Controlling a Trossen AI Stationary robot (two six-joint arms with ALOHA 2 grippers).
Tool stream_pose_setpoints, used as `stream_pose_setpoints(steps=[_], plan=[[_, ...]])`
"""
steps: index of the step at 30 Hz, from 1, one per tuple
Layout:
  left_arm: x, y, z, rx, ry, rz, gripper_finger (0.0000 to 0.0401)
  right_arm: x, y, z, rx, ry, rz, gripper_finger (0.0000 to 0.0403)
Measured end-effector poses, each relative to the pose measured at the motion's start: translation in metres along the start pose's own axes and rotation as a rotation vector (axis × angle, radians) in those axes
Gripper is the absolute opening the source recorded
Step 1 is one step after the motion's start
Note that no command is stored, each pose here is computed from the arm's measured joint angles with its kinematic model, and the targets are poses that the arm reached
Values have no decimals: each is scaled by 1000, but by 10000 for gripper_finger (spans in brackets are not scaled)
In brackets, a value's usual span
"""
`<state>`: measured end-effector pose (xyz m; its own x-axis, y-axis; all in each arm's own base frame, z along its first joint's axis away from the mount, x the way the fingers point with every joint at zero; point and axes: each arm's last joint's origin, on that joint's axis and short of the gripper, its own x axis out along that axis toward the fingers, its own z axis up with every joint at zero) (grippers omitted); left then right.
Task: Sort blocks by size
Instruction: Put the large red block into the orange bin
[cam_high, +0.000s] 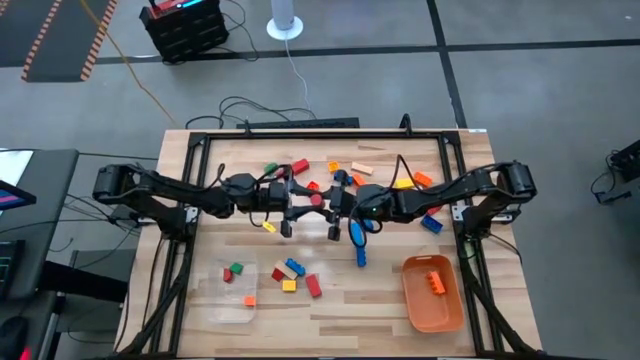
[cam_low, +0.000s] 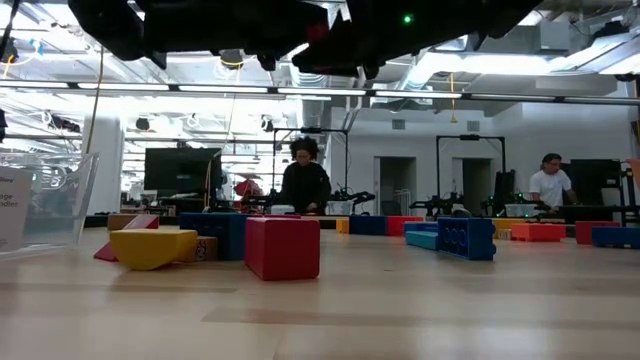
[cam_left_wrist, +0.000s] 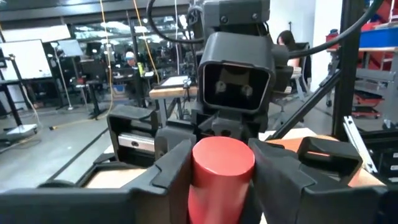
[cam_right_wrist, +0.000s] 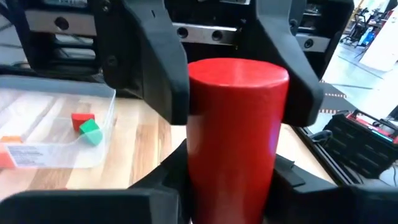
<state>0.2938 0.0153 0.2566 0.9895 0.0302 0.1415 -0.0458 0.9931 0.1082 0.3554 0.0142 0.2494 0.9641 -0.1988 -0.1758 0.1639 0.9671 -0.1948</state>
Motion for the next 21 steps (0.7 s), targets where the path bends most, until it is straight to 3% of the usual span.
stream_pose_setpoints(steps=[6, 12, 15, 18, 21], plan=[[-3, 2, -1, 3, 58, 54, 160, -6, -3, 4, 25, 27, -4, 144], [-17, 5, 21, 49, 159, 68, 192, -39, -4, 13, 127, 179, 30, 144], [-29, 2, 19, 31, 291, 39, 205, -68, 0, 14, 206, 336, 79, 144], [-40, -3, 11, 5, 447, 10, 209, -100, 8, 9, 380, 555, 162, 144], [-45, -9, 2, -47, 562, -4, 209, -131, 23, 2, 516, 770, 172, 144]])
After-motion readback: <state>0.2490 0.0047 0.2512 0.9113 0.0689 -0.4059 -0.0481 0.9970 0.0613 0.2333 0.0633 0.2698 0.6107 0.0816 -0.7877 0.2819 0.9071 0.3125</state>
